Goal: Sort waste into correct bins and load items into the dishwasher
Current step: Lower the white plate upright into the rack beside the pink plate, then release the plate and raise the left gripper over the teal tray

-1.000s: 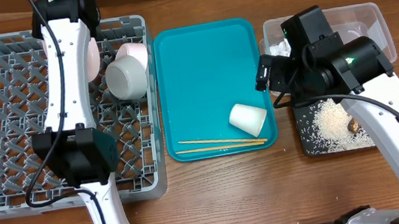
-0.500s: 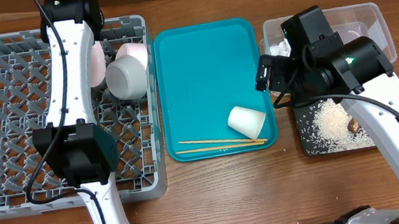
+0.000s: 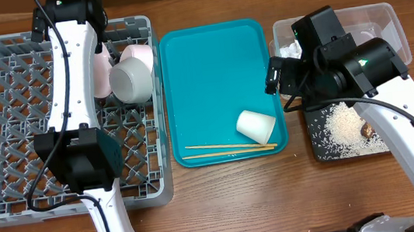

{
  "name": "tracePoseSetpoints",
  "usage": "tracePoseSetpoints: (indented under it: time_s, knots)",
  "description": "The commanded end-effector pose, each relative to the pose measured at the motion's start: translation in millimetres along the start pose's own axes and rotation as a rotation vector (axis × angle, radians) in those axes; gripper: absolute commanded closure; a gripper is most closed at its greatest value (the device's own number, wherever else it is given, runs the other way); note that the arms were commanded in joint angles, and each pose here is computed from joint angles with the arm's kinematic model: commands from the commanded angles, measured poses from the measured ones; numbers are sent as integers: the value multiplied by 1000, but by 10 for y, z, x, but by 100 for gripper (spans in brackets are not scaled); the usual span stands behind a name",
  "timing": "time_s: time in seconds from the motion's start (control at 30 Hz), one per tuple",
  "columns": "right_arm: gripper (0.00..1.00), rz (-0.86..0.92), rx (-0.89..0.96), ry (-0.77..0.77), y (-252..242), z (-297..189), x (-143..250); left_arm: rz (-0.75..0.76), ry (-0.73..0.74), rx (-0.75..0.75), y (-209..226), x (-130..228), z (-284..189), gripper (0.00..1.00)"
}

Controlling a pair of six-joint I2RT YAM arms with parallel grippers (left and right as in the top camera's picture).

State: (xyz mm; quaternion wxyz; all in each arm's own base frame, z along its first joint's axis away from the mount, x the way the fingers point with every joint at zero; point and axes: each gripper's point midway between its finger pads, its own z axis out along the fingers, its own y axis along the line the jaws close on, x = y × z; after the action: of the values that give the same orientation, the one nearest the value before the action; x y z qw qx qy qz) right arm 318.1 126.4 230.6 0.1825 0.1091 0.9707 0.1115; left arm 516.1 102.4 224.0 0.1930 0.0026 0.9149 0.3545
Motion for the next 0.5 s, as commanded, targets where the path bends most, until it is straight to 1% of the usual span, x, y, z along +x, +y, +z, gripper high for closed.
tracePoseSetpoints:
  time_s: [0.0, 0.07, 0.13, 0.2, 0.3, 0.37, 0.4, 0.47]
  knots:
    - [0, -2, -2, -19, 13, -33, -32, -172, -97, 47, 210, -198, -371, 0]
    - [0, -2, -2, -19, 13, -33, -32, -263, -149, 137, 240, -272, -648, 0]
    - [0, -2, -2, -19, 13, -33, -32, -331, -199, 287, 174, -334, -968, 0]
    - [0, -2, -2, -19, 14, -33, -33, -359, -247, 507, -12, -388, -1351, 0]
    - [0, -2, -2, -19, 13, -33, -32, -306, -281, 895, -403, -357, -1976, 0]
    - [0, -2, -2, -19, 14, -33, -33, -255, -255, 1090, -637, -266, -2274, 0]
    - [0, -2, -2, -19, 13, -33, -32, -232, -230, 1151, -736, -204, -2369, 0]
    - [0, -2, -2, -19, 13, -33, -32, -183, -161, 1179, -946, -68, -2418, 0]
